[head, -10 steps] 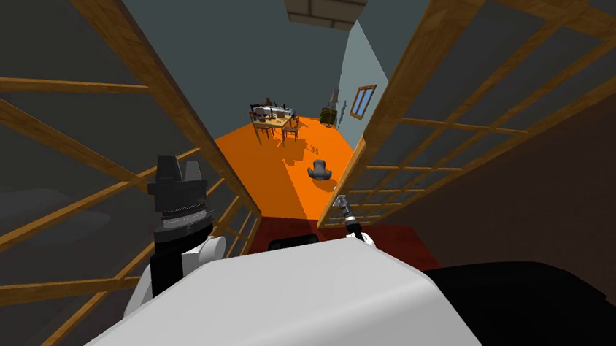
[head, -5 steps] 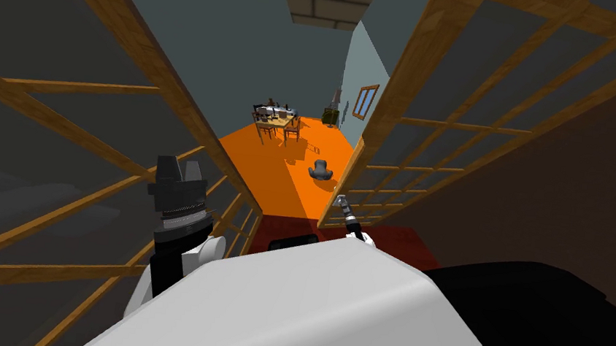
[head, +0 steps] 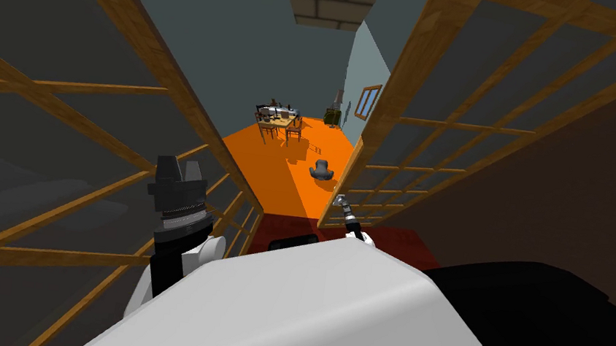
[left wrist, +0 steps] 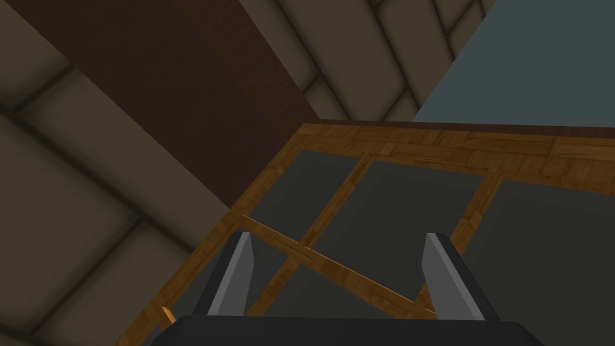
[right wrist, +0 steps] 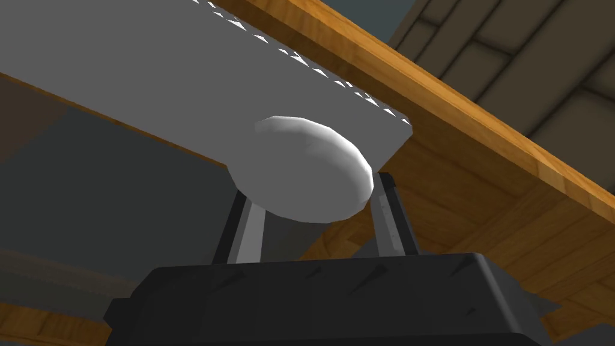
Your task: Pull the door open
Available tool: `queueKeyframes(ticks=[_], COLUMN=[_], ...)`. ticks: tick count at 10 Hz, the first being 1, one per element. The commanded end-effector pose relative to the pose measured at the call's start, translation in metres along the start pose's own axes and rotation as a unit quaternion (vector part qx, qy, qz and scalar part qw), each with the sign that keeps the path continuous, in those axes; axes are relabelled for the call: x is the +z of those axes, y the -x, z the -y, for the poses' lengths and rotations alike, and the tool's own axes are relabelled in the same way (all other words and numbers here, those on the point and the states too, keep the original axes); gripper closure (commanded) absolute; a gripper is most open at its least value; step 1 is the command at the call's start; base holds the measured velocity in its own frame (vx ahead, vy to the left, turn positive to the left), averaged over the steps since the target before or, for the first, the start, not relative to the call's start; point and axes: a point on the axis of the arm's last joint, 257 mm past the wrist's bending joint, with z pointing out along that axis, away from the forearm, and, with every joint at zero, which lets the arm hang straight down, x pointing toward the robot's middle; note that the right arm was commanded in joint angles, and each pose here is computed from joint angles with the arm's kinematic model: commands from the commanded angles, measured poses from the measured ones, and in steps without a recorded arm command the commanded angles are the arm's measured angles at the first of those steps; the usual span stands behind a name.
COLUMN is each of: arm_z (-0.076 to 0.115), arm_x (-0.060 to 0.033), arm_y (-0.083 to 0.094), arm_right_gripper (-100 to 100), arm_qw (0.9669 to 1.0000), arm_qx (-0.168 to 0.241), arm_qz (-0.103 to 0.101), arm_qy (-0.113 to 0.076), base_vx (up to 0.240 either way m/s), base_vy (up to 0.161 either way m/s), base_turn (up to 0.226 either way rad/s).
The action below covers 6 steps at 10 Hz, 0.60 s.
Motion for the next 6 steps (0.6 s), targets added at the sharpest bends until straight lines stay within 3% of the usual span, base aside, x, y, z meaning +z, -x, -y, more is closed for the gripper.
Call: queueKeyframes(ticks=[1, 6], arm_z=[-0.004, -0.004], arm_x=[0.0011, 0.0026], arm_y=[-0.0056, -0.0045], arm_right_gripper=[100, 100], arm_qw=[0.9994, 0.9957], arm_qx=[0.034, 0.093], arm_qz=[0.0, 0.005], arm_qy=[0.003, 0.001], base_vx=[-0.047, -0.027], base_vy=[-0.022, -0.016], base_turn=[0.073, 0.041])
